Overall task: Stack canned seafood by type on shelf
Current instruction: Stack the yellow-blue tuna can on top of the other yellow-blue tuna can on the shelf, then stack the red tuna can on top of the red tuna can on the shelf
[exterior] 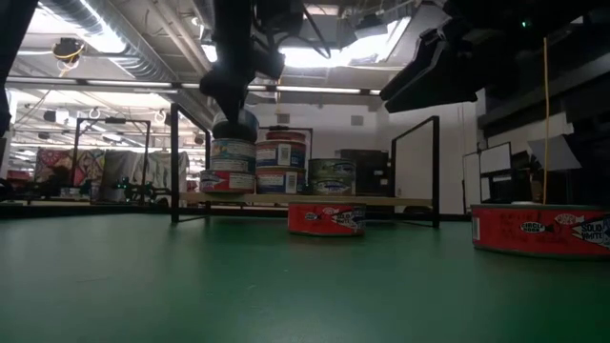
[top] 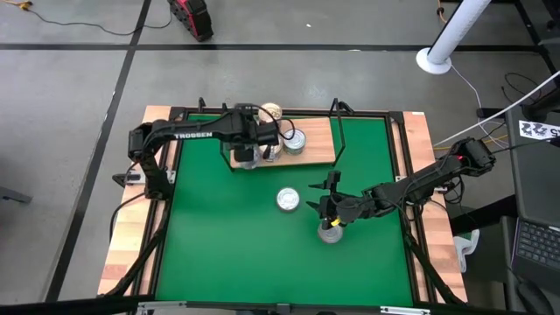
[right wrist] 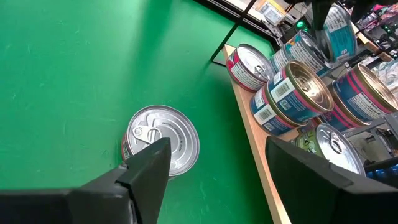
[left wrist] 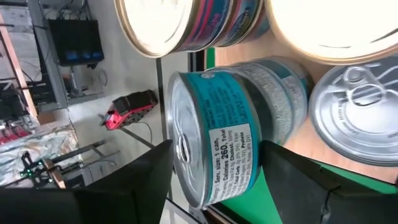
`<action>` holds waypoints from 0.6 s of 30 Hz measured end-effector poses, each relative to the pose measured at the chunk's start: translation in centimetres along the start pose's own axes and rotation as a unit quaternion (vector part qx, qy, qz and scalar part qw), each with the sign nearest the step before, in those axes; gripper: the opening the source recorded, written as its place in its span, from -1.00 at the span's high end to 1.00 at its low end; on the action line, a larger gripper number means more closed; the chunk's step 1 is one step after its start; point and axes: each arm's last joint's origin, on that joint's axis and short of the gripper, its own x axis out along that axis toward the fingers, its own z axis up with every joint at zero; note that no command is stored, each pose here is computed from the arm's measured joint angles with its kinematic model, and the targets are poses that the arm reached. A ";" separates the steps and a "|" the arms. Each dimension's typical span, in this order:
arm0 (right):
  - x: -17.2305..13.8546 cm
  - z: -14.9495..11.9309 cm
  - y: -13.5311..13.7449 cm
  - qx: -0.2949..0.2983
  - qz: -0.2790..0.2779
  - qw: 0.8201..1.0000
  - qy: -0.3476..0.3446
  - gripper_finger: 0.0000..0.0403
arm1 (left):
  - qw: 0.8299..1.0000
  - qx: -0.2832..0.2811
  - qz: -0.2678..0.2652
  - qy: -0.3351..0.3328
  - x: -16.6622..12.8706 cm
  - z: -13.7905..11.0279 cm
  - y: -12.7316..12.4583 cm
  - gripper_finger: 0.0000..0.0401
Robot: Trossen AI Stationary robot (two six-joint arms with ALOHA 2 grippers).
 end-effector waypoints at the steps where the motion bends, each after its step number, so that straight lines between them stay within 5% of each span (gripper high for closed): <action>1: 0.0 0.0 0.0 0.000 0.000 1.000 0.000 -0.30 | 1.000 -0.002 -0.001 0.002 0.1 0.0 0.1 -0.19; 8: 0.0 0.0 0.0 0.000 0.000 1.000 0.000 -0.30 | 0.999 -0.014 -0.048 0.002 0.8 -0.2 0.6 -0.19; 18: 0.0 0.0 0.0 0.000 0.000 1.000 0.000 -0.30 | 0.999 0.002 -0.046 -0.014 -0.3 0.1 -0.6 -0.19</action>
